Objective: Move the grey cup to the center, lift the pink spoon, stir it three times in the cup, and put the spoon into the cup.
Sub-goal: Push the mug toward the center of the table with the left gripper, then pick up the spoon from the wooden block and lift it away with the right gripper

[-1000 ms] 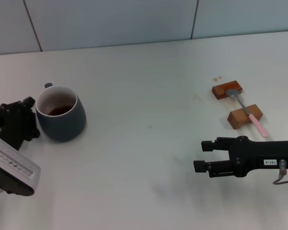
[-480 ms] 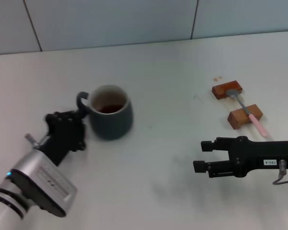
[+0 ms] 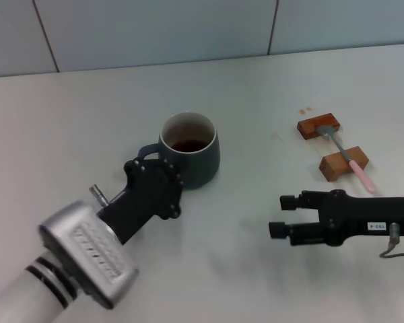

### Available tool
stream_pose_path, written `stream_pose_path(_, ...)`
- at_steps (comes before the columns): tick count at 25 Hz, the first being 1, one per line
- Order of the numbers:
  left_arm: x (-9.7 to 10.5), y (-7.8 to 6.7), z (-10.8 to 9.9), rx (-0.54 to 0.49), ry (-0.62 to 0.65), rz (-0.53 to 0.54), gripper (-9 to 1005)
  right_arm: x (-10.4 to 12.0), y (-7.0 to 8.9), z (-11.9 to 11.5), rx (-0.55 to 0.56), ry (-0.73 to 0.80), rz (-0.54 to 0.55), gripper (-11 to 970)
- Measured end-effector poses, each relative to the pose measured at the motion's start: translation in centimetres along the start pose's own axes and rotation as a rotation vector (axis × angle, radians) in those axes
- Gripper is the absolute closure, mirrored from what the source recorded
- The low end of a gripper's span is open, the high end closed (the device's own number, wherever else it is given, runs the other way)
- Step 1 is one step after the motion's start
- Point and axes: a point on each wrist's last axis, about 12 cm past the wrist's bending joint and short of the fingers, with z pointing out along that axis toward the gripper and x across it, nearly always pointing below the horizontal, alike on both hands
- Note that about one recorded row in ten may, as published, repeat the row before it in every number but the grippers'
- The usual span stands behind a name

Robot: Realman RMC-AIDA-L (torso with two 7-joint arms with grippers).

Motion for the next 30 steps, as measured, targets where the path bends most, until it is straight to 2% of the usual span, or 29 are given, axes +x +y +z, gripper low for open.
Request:
stream_pose_path(1, -0.4, 0.0, -0.3, -0.011, -0.039, -0.067, 954, 0.1, 0.1, -0.1, 0.003, -0.024, 0.011, 130)
stream_pose_path(2, -0.4, 0.0, -0.3, -0.011, -0.039, -0.067, 953, 0.1, 0.1, -0.3, 0.006, -0.057, 0.022, 130)
stream_pose_path(3, -0.6, 0.0, -0.6, -0.016, -0.063, -0.11, 951, 0.2, 0.2, -0.5, 0.011, -0.095, 0.039, 130)
stream_pose_path(4, -1.1, 0.0, -2.2, -0.017, -0.165, -0.281, 950, 0.4, 0.3, -0.8, 0.018, -0.148, 0.062, 130)
stream_pose_path(6, -1.0, 0.4, -3.3, 0.001, -0.22, -0.382, 947, 0.8, 0.5, -1.8, 0.035, -0.266, 0.111, 131)
stream_pose_path(7, -1.0, 0.4, -3.3, 0.001, -0.22, -0.382, 945, 1.1, 0.7, -2.3, 0.041, -0.331, 0.137, 131)
stream_pose_path(8, -0.9, 0.6, -3.9, 0.014, -0.241, -0.431, 944, 1.4, 0.8, -3.1, 0.052, -0.405, 0.167, 132)
stream_pose_path(9, -0.3, 1.3, -5.2, 0.05, -0.262, -0.56, 942, 1.8, 1.0, -3.9, 0.063, -0.477, 0.198, 132)
stream_pose_path(11, 0.5, 2.1, -6.0, 0.072, -0.249, -0.63, 939, 3.1, 1.2, -5.5, 0.106, -0.64, 0.288, 132)
stream_pose_path(12, 0.9, 2.6, -6.4, 0.083, -0.237, -0.664, 938, 4.6, 1.2, -6.6, 0.159, -0.763, 0.412, 133)
stream_pose_path(13, 1.9, 3.5, -7.4, 0.079, -0.199, -0.688, 936, 4.6, 1.2, -6.6, 0.159, -0.763, 0.412, 133)
stream_pose_path(14, 2.3, 3.7, -7.7, 0.071, -0.184, -0.684, 906, 5.8, 1.2, -7.1, 0.194, -0.827, 0.497, 133)
stream_pose_path(16, 3.0, 4.3, -8.5, 0.049, -0.151, -0.665, 847, 7.3, 1.6, -7.8, 0.236, -0.912, 0.601, 134)
stream_pose_path(17, 3.3, 4.6, -8.8, 0.042, -0.138, -0.657, 817, 8.8, 1.9, -8.4, 0.273, -0.983, 0.704, 134)
stream_pose_path(18, 3.6, 5.1, -9.1, 0.038, -0.122, -0.649, 787, 8.8, 1.9, -8.4, 0.273, -0.983, 0.704, 134)
stream_pose_path(21, 4.6, 6.7, -9.6, 0.027, -0.066, -0.628, 698, 10.3, 2.1, -8.6, 0.303, -1.044, 0.847, 135)
stream_pose_path(27, 5.2, 7.7, -9.4, 0.03, -0.013, -0.592, 463, 11.0, 1.6, -7.3, 0.322, -1.005, 0.961, 137)
stream_pose_path(30, 5.4, 7.8, -9.2, 0.046, 0.008, -0.583, 341, 11.0, 1.4, -6.6, 0.322, -0.978, 0.981, 138)
